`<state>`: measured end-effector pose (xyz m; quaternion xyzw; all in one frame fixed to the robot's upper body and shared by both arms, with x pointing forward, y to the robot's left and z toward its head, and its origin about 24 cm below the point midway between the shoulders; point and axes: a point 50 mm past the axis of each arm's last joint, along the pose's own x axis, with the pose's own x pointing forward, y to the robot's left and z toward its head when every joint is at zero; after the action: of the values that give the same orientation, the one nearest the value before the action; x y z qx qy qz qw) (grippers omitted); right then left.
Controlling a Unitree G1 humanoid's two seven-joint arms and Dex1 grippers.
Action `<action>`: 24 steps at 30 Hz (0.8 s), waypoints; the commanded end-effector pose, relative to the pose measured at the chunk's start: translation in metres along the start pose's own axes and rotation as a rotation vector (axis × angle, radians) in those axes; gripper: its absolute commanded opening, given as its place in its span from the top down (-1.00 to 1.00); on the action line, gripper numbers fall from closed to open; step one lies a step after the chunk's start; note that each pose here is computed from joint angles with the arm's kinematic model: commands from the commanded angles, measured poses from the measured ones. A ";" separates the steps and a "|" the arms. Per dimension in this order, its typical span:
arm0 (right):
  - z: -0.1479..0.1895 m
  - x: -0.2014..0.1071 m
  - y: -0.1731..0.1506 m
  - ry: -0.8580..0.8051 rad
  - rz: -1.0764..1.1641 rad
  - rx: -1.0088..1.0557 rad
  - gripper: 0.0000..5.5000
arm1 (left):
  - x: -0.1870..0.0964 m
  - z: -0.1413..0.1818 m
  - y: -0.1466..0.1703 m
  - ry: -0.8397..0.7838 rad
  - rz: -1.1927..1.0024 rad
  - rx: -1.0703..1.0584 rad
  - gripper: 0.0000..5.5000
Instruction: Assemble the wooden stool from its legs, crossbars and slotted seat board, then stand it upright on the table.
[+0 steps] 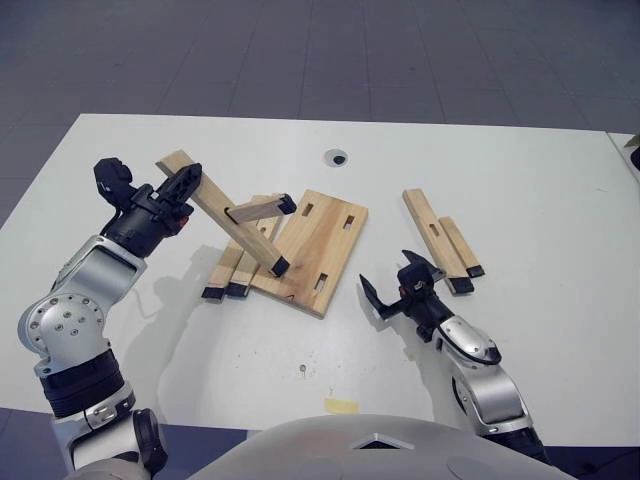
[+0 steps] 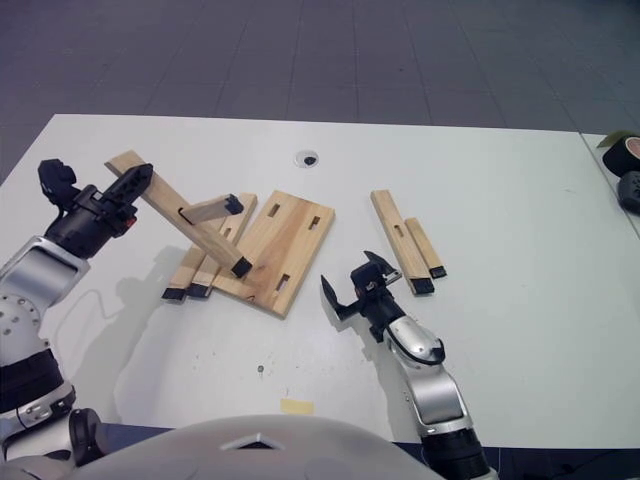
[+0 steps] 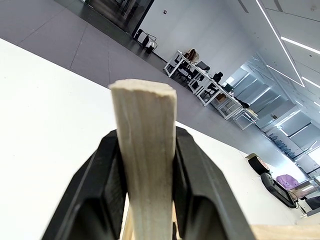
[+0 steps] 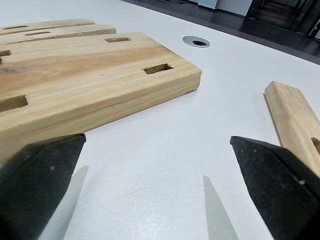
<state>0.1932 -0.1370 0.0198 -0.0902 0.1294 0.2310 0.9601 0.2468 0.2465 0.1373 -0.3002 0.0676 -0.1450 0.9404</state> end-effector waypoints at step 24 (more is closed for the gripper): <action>0.006 0.000 -0.003 -0.005 0.033 -0.027 -0.96 | -0.011 -0.049 -0.009 0.138 -0.015 0.398 0.62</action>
<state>0.1932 -0.1368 0.0231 -0.0904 0.1275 0.2472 0.9563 0.2364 0.2236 0.1369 -0.1787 0.0173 -0.1841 0.9664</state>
